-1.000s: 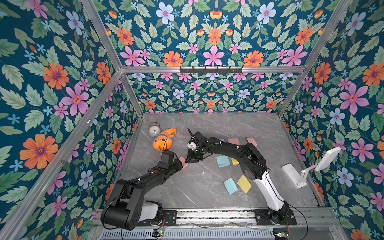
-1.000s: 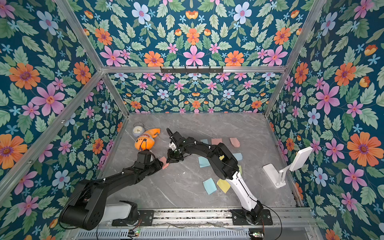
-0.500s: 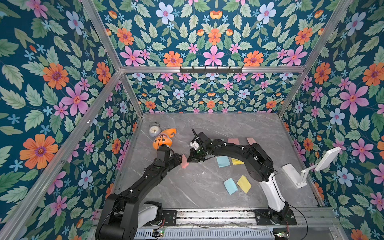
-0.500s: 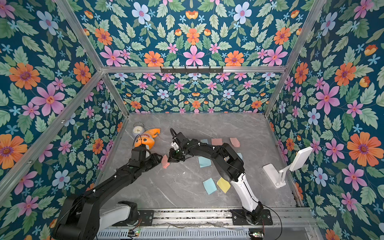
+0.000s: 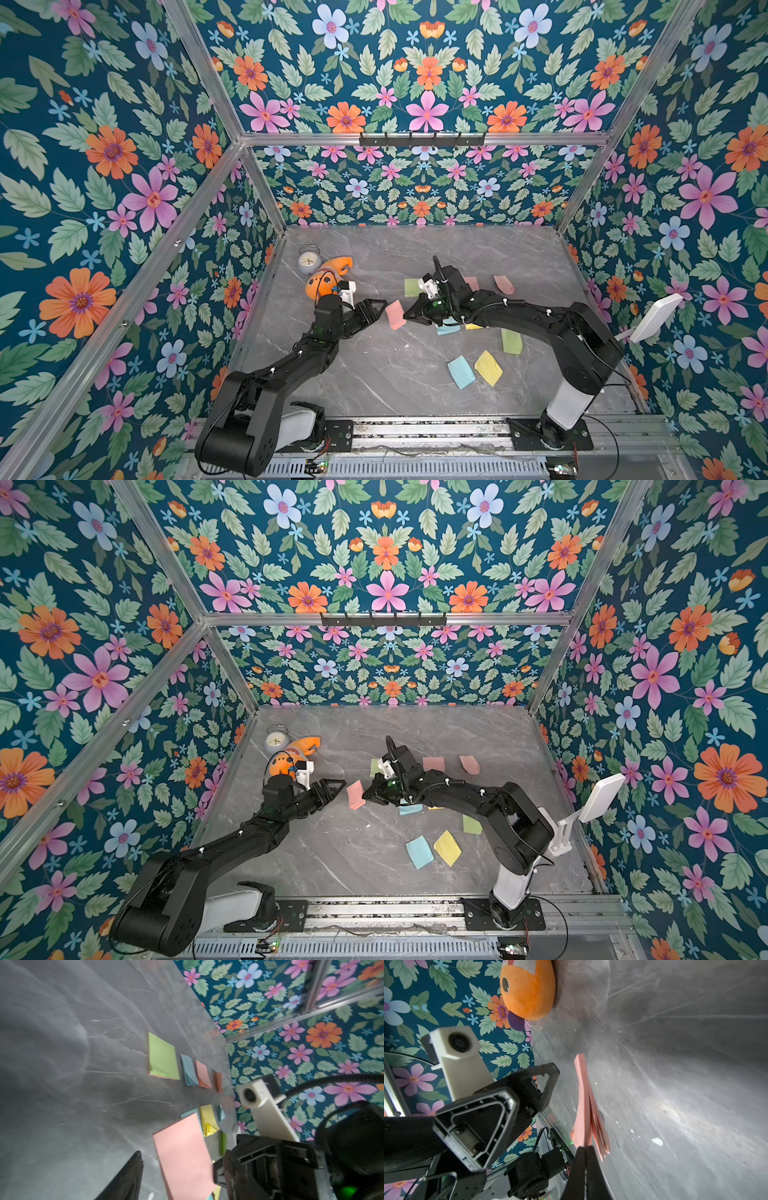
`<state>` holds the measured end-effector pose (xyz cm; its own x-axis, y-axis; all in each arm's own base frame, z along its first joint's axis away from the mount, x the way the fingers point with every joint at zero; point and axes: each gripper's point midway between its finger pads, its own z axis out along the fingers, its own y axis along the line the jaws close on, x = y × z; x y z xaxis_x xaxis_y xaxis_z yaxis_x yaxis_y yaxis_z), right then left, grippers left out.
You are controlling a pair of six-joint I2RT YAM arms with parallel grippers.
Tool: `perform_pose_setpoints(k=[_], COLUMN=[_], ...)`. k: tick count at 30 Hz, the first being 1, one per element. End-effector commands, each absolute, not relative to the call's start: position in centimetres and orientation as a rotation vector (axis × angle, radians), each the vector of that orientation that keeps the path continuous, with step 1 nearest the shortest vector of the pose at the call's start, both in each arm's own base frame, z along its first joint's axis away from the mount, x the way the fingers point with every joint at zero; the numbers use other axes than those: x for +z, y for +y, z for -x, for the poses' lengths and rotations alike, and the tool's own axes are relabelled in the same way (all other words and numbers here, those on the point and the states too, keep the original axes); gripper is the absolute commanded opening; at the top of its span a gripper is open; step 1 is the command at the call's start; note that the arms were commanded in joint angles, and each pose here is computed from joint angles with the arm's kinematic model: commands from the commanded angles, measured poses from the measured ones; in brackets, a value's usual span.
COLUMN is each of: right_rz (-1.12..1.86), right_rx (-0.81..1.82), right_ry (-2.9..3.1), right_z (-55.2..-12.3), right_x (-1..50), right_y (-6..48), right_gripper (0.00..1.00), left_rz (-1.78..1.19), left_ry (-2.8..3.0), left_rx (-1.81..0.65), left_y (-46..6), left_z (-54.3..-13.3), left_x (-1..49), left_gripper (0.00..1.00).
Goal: Tear off pages from different memo pads
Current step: Pick up the memo pad from the center of the board.
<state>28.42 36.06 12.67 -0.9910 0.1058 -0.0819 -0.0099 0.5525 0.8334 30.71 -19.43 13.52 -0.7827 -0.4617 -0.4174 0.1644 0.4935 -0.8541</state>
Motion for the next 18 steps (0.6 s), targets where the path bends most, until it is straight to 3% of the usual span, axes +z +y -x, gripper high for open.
perform_pose_setpoints(k=[1, 11, 18], right_rz=[-0.140, -0.186, -0.205], right_rx=[1.556, 1.596, 1.606], right_ry=[2.549, 2.501, 2.494], right_z=[-28.5, -27.0, -26.7], right_x=[15.6, 16.9, 16.6], right_y=[35.7, 33.3, 32.7], right_gripper=[0.00, 0.00, 0.00], left_rz=[0.163, 0.100, 0.088], left_ry=[2.030, 2.073, 2.101], left_rx=[-1.409, -1.455, -1.528], left_y=[-21.3, -23.9, -25.6], left_z=[-31.3, -30.8, -30.2], left_x=[16.1, 15.4, 15.4], left_gripper=[0.60, 0.59, 0.38])
